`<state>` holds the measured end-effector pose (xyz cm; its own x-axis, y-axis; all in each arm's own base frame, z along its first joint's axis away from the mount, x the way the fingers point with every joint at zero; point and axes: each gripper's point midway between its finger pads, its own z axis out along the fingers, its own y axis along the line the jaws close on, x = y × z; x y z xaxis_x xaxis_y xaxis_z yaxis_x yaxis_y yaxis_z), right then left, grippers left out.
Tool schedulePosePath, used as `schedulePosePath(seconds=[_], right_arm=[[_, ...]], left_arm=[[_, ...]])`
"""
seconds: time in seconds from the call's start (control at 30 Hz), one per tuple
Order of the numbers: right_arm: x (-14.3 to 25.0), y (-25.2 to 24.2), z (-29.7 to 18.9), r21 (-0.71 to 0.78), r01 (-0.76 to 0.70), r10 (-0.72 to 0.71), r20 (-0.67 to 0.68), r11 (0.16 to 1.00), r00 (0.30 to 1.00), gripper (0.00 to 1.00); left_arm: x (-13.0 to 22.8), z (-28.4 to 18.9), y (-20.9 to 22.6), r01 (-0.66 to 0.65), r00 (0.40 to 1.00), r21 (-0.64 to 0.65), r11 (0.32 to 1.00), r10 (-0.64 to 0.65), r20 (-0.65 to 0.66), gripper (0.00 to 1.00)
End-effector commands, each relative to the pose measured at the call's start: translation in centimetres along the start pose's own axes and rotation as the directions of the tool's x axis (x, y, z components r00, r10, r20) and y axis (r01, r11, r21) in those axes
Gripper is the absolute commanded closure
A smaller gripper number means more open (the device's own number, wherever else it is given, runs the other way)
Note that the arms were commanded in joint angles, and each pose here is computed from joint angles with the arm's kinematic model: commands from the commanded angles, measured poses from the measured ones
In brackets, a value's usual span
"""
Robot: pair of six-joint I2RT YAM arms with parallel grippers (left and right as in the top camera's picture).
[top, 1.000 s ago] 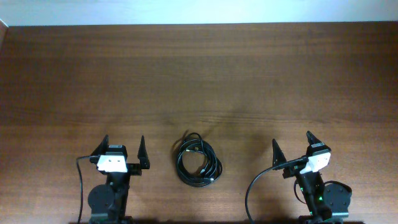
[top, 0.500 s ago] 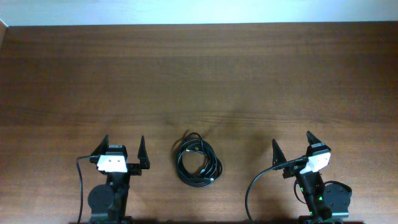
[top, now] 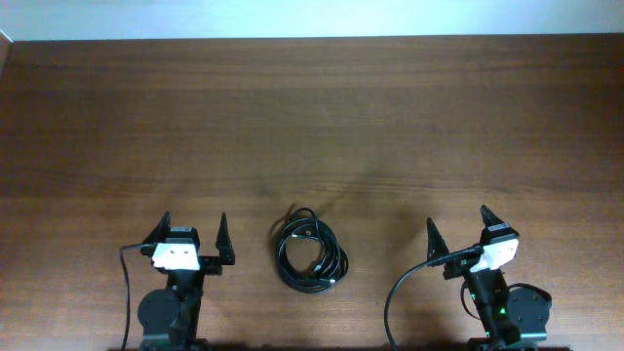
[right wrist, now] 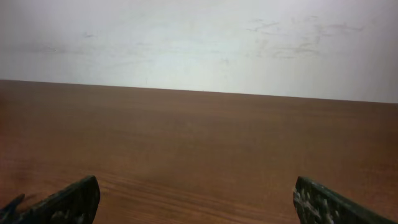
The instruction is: Untangle cables
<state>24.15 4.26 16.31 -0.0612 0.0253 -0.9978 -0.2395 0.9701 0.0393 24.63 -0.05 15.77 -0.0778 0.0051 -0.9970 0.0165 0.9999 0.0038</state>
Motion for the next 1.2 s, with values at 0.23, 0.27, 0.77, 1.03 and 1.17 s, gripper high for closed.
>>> schedulePosePath(seconds=[0.23, 0.27, 0.77, 1.03, 1.17], right_arm=[[0.2, 0.2, 0.0, -0.007, -0.009, 0.009, -0.004, 1.0, 1.0, 0.01], [0.2, 0.2, 0.0, -0.007, -0.009, 0.009, -0.004, 1.0, 1.0, 0.01], [-12.3, 4.6, -5.2, -0.194, -0.136, 0.147, 0.042, 0.972, 0.988, 0.01], [-14.4, 9.4, -8.1, -0.284, -0.451, 0.297, -0.451, 0.846, 0.842, 0.01], [-13.7, 11.9, -8.4, -0.402, -0.526, 0.26, -0.551, 0.75, 0.793, 0.01]], left_arm=[[0.0, 0.0, -0.4, -0.017, 1.0, 0.022, 1.0, 0.017, 0.006, 0.01], [-0.1, 0.0, -0.4, -0.016, 1.0, 0.022, 1.0, 0.016, 0.007, 0.01], [-10.5, -3.8, -4.8, -0.038, 0.983, 0.269, 0.962, -0.013, 0.185, 0.01], [-17.8, -9.5, -6.6, 0.258, 0.965, 0.347, 0.902, -0.222, -0.139, 0.01], [-18.9, -10.7, -8.9, 0.254, 0.967, 0.486, 0.836, -0.212, -0.142, 0.01]])
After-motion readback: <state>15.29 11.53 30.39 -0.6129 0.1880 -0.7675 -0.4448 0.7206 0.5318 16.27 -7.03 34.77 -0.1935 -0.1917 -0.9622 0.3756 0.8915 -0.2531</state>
